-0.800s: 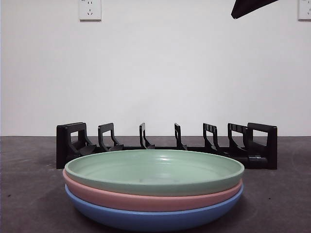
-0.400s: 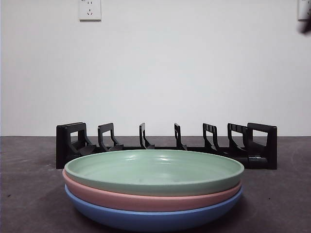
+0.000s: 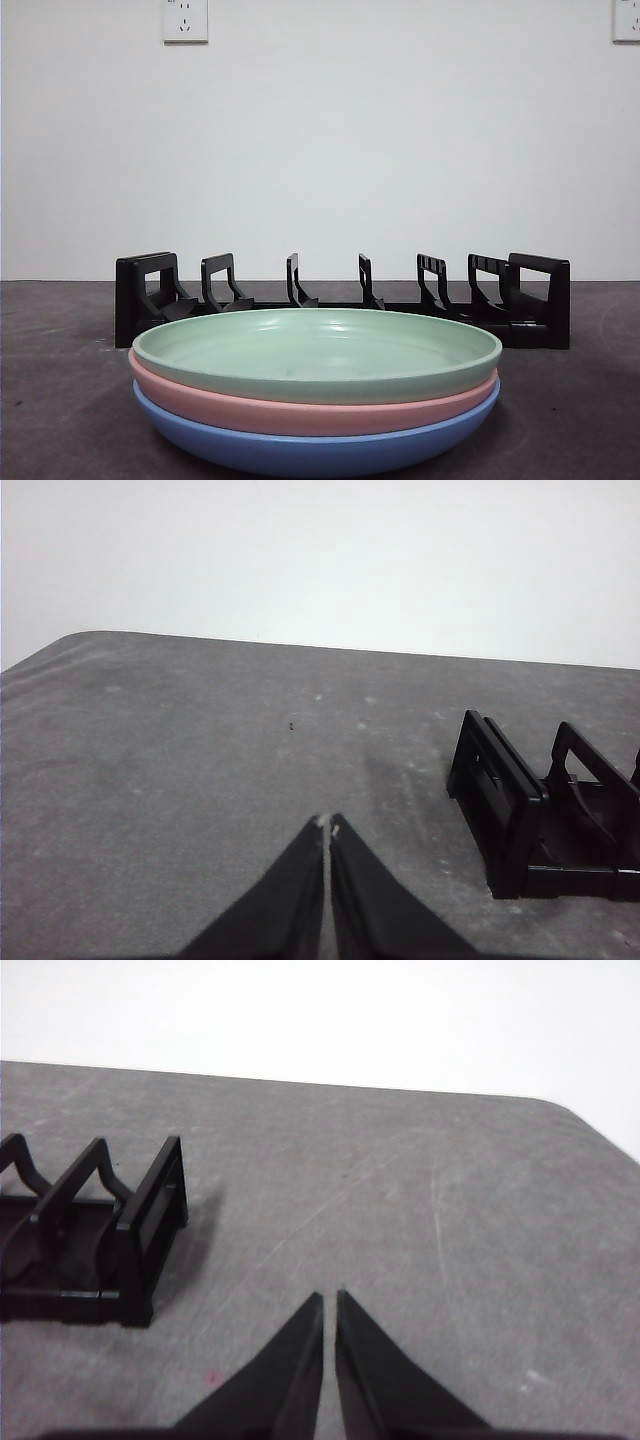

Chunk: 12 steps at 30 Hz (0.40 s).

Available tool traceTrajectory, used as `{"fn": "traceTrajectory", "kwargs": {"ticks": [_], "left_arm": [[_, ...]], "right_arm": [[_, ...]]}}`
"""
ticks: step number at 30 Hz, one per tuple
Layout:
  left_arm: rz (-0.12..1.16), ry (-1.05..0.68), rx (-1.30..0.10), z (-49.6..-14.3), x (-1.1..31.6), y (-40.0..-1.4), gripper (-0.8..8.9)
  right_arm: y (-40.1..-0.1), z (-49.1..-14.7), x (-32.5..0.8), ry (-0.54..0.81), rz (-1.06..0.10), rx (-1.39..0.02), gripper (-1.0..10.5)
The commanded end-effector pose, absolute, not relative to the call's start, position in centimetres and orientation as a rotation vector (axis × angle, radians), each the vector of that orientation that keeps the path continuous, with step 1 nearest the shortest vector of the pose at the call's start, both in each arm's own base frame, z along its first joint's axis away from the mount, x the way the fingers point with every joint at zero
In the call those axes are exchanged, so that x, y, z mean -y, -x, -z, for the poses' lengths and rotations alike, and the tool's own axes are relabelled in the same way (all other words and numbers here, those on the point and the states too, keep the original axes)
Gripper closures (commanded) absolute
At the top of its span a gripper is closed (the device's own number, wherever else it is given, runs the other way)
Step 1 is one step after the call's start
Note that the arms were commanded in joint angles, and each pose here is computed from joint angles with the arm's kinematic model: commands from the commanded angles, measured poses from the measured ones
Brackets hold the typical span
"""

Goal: Place the plate

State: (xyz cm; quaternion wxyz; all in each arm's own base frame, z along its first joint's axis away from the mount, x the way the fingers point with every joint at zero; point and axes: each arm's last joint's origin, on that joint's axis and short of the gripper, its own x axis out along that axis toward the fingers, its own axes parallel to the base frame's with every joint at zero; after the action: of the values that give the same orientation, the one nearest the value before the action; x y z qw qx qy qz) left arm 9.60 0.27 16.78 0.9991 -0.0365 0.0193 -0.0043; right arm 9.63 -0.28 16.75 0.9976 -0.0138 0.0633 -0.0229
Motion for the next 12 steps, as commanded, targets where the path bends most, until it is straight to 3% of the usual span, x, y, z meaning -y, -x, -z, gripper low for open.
{"fn": "traceTrajectory", "kwargs": {"ticks": [1,12], "left_arm": [[0.009,0.078,-0.049,-16.24,-0.28,-9.72,8.06],[0.009,0.078,-0.045,-16.27,-0.28,-9.70,8.06]], "right_arm": [[-9.57,-15.88,0.30,0.006,0.049,-0.107,9.3],[-9.62,-15.27,0.29,-0.023,0.045,-0.142,9.3]]}}
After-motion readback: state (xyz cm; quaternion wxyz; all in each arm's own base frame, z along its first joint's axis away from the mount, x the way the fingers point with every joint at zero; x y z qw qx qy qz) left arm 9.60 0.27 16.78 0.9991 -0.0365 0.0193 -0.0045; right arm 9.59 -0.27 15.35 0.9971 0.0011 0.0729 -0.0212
